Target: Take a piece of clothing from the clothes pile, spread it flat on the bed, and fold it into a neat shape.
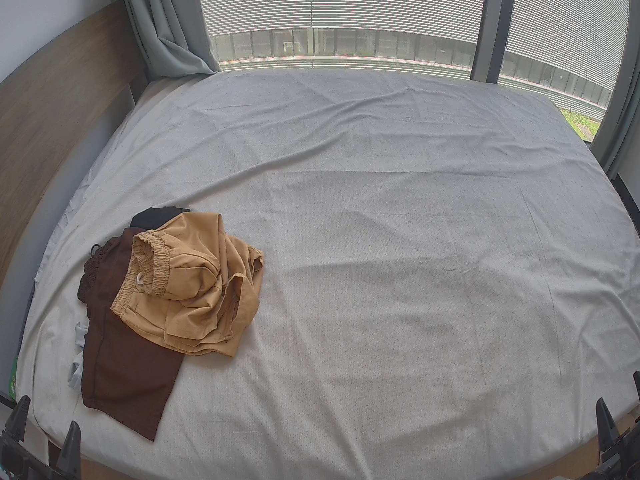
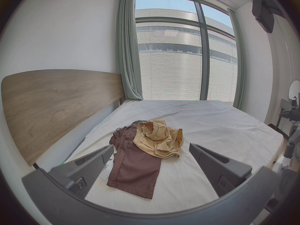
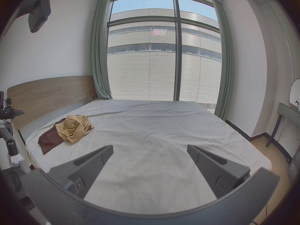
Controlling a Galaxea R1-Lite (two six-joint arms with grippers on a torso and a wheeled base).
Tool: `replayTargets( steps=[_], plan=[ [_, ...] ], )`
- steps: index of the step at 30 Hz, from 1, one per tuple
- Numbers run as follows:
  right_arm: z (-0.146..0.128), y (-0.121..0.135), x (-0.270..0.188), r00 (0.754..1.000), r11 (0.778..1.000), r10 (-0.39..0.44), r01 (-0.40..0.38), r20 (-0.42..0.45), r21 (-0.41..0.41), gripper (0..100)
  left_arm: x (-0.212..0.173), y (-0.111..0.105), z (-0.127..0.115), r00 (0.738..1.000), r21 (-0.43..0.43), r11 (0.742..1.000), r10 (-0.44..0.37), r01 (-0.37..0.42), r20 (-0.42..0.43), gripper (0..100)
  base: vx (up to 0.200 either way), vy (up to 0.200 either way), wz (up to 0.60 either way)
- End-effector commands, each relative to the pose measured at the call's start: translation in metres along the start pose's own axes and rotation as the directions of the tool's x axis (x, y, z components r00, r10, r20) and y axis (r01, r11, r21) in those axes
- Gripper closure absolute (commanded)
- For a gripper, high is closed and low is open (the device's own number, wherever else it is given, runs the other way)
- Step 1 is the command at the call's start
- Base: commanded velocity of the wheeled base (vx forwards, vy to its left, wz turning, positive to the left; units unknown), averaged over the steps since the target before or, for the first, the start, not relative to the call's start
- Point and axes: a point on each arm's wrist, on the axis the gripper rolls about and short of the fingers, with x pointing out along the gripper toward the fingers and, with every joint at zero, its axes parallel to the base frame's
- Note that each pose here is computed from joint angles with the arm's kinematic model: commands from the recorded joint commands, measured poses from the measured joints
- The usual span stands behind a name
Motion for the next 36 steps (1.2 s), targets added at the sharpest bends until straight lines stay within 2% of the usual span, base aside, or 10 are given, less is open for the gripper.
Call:
replayTargets(
  steps=[1,5,8,9,14,22,29,30,32,36],
  plan=[
    [-0.004,0.000,0.000,1.000,1.000,0.000,0.000,0.001,0.000,0,0.000,0.000,-0.005,1.000,0.000,1.000,-0.002,0.002,0.000,0,0.000,0.000,0.00],
    [-0.004,0.000,0.000,1.000,1.000,0.000,0.000,0.002,0.000,0,0.000,0.000,-0.002,1.000,0.000,1.000,-0.003,0.003,0.021,0,0.000,0.000,0.00],
    [-0.004,0.000,0.000,1.000,1.000,0.000,0.000,0.001,0.000,0,-0.010,0.000,0.036,0.987,-0.005,1.000,0.001,0.000,0.162,0,0.000,0.000,0.00],
    [-0.004,0.000,0.000,1.000,1.000,0.000,0.000,0.001,0.000,0,-0.010,0.000,0.045,0.987,-0.008,1.000,-0.001,0.002,0.162,0,0.000,0.000,0.00],
    [-0.004,0.000,0.000,1.000,1.000,0.000,0.000,0.001,0.001,0,0.008,0.001,0.053,0.997,-0.044,0.997,-0.058,0.060,0.054,0,0.000,0.000,0.00],
    [-0.004,0.000,0.000,1.000,1.000,0.000,0.000,0.001,0.001,0,0.025,-0.001,0.066,0.988,-0.164,0.975,-0.154,0.151,-0.007,0,0.000,0.000,0.00],
    [-0.004,0.000,0.000,1.000,1.000,0.000,0.000,0.001,0.001,0,0.044,-0.005,0.079,0.973,-0.231,0.954,-0.216,0.193,-0.080,0,0.000,0.000,0.00],
    [-0.004,0.000,0.000,1.000,1.000,0.000,0.000,0.001,0.001,0,0.055,-0.007,0.084,0.963,-0.263,0.944,-0.237,0.197,-0.127,0,0.000,0.000,0.00],
    [-0.004,0.000,0.000,1.000,1.000,0.000,0.000,0.001,0.001,0,0.066,-0.009,0.086,0.954,-0.301,0.931,-0.258,0.204,-0.152,0,0.000,0.000,0.00],
    [-0.004,0.000,0.000,1.000,1.000,0.000,0.000,0.001,0.001,0,0.088,-0.012,0.088,0.943,-0.319,0.926,-0.271,0.201,-0.194,0,0.000,0.000,0.00]
  ],
)
